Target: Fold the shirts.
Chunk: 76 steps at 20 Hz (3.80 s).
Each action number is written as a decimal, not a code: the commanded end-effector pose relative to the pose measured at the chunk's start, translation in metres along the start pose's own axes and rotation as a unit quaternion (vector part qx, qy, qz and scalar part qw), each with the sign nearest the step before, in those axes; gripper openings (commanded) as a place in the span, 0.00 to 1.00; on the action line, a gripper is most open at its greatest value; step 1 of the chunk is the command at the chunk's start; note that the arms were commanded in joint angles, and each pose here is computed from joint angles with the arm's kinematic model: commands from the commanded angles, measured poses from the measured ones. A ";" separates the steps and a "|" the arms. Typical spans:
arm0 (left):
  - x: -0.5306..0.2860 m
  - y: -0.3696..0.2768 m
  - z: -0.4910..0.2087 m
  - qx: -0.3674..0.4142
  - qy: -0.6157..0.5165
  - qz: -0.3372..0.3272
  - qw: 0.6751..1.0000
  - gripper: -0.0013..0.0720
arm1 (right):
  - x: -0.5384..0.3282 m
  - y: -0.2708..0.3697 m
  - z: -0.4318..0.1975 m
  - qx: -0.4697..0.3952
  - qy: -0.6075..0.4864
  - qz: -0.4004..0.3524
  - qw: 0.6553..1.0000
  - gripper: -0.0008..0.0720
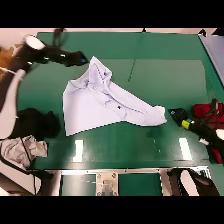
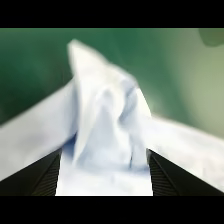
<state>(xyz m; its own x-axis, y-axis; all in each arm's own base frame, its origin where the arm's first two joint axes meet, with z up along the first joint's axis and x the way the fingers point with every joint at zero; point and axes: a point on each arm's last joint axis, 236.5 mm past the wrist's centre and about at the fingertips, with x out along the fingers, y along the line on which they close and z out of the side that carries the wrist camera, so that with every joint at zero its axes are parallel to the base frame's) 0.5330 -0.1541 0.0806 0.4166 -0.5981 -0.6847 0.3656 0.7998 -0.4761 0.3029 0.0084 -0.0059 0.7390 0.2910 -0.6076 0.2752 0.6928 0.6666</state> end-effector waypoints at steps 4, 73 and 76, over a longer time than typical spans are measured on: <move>-0.113 0.081 -0.109 -0.184 0.199 0.140 0.952 0.85 | -0.038 -0.043 -0.002 -0.152 0.143 -0.116 0.971 0.70; -0.518 -0.328 0.019 0.247 -0.525 0.044 0.813 0.05 | -0.374 0.349 0.214 -0.263 -0.389 0.150 0.870 0.03; -0.517 -0.321 0.022 0.244 -0.524 0.056 0.814 0.05 | -0.387 0.357 0.214 -0.270 -0.416 0.147 0.856 0.03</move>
<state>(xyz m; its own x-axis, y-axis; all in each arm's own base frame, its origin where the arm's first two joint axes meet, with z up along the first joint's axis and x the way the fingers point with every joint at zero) 0.2201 -0.1106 0.5955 0.8412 -0.4819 0.2451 0.4985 0.8669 -0.0065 0.2615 -0.0050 0.5387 0.9813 0.1209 0.1500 -0.1664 0.9244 0.3431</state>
